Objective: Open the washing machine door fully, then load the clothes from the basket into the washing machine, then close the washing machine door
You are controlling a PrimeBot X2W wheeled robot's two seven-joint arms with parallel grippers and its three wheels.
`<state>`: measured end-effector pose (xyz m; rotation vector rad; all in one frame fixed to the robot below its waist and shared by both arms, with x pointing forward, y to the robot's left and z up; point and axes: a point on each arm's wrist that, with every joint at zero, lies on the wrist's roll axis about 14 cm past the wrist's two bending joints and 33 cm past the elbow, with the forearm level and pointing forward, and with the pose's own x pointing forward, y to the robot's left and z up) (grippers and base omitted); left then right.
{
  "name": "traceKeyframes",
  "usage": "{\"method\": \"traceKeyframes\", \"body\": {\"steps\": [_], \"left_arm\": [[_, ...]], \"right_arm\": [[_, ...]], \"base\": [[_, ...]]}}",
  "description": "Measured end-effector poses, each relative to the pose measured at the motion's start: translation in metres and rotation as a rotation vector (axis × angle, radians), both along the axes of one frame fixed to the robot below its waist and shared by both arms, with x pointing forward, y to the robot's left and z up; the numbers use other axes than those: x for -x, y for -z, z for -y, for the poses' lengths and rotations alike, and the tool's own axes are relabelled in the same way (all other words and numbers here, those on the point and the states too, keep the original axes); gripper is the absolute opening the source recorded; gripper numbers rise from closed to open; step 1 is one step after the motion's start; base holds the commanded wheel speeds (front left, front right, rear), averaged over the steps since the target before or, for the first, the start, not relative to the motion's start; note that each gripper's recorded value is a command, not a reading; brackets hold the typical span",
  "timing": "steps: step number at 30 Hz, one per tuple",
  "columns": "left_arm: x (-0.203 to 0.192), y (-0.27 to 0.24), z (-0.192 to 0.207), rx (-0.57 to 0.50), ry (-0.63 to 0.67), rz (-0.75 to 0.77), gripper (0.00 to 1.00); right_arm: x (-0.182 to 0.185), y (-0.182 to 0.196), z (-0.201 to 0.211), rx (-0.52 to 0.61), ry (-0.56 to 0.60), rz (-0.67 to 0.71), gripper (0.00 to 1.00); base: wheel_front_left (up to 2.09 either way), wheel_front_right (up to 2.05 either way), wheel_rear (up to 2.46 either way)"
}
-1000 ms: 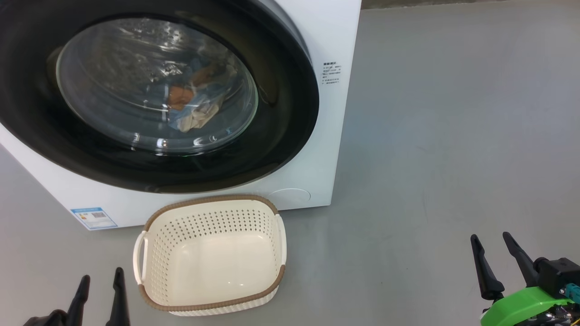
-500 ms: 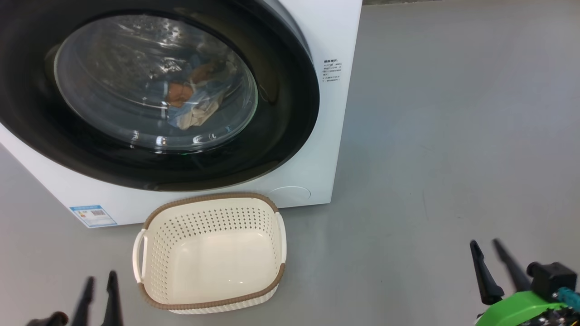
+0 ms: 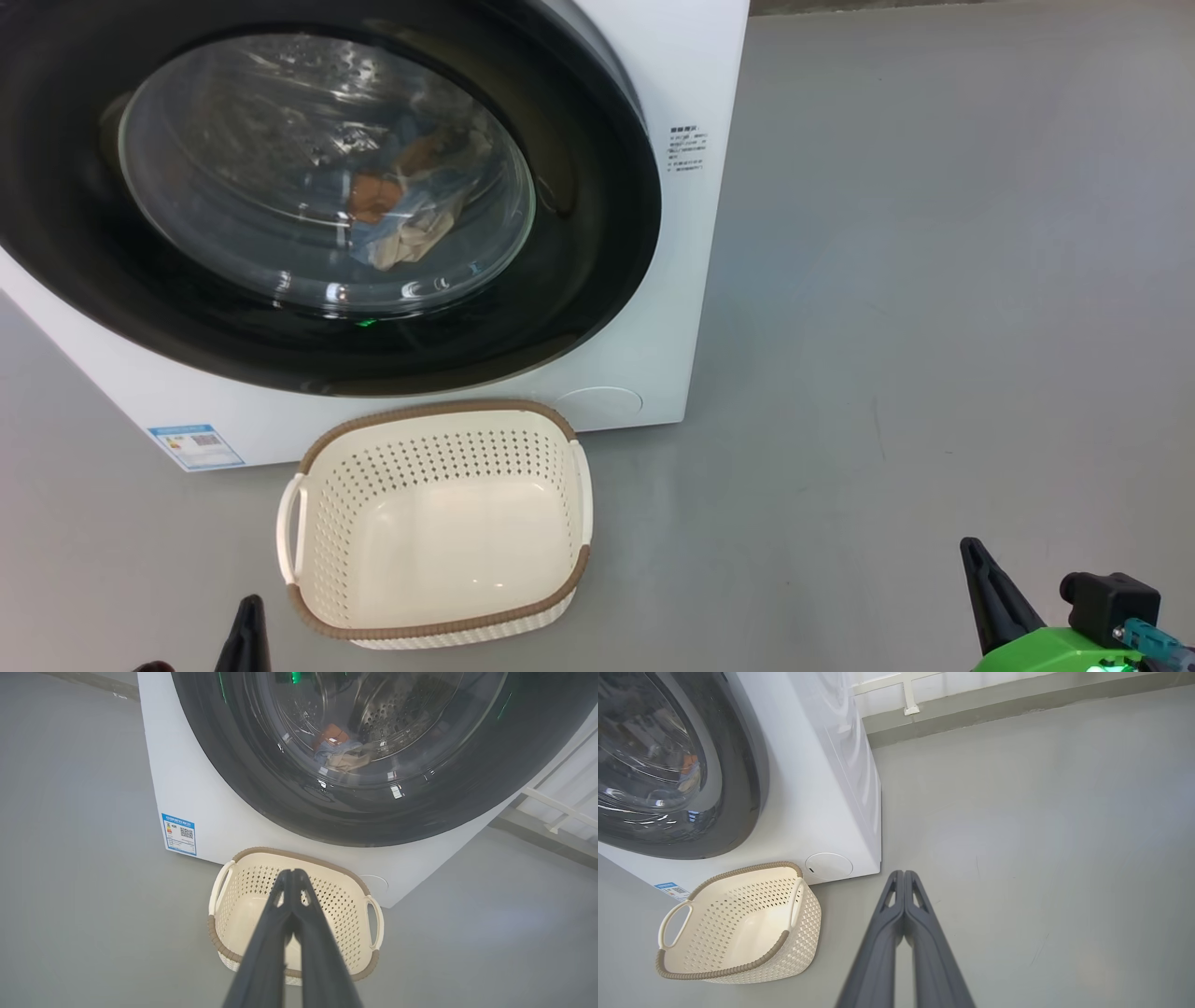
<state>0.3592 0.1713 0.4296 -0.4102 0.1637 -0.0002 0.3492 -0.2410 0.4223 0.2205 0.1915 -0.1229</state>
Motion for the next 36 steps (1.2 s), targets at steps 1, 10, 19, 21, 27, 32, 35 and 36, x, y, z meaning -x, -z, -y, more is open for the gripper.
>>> {"method": "traceKeyframes", "body": {"steps": [1, 10, 19, 21, 27, 32, 35, 36], "left_arm": [[0.000, 0.000, 0.000, 0.011, -0.003, -0.005, 0.00], [0.001, 0.002, -0.004, 0.097, -0.035, -0.023, 0.00], [0.002, 0.002, -0.007, 0.184, -0.065, -0.036, 0.00], [0.002, 0.001, -0.008, 0.202, -0.072, -0.038, 0.00], [0.003, 0.002, -0.009, 0.249, -0.085, -0.047, 0.00], [0.003, 0.002, -0.010, 0.292, -0.098, -0.052, 0.00], [0.003, 0.001, -0.011, 0.323, -0.107, -0.054, 0.00], [0.003, 0.000, -0.011, 0.330, -0.109, -0.051, 0.00]], "right_arm": [[0.000, 0.001, 0.000, -0.009, 0.003, -0.003, 0.00], [-0.002, -0.003, 0.000, -0.113, 0.038, 0.011, 0.00], [-0.004, -0.006, -0.001, -0.205, 0.063, 0.023, 0.00], [-0.005, -0.007, -0.002, -0.233, 0.070, 0.026, 0.00], [-0.006, -0.007, -0.005, -0.290, 0.082, 0.031, 0.00], [-0.007, -0.010, -0.005, -0.341, 0.094, 0.040, 0.00], [-0.008, -0.011, -0.005, -0.376, 0.102, 0.044, 0.00], [-0.008, -0.012, -0.005, -0.386, 0.105, 0.048, 0.00]], "base": [[0.00, 0.00, 0.00], [0.00, 0.00, 0.00], [0.00, 0.00, 0.00], [0.00, 0.00, 0.00], [0.00, 0.00, 0.00], [0.00, 0.00, 0.00], [0.00, 0.00, 0.00], [0.00, 0.00, 0.00]]}}
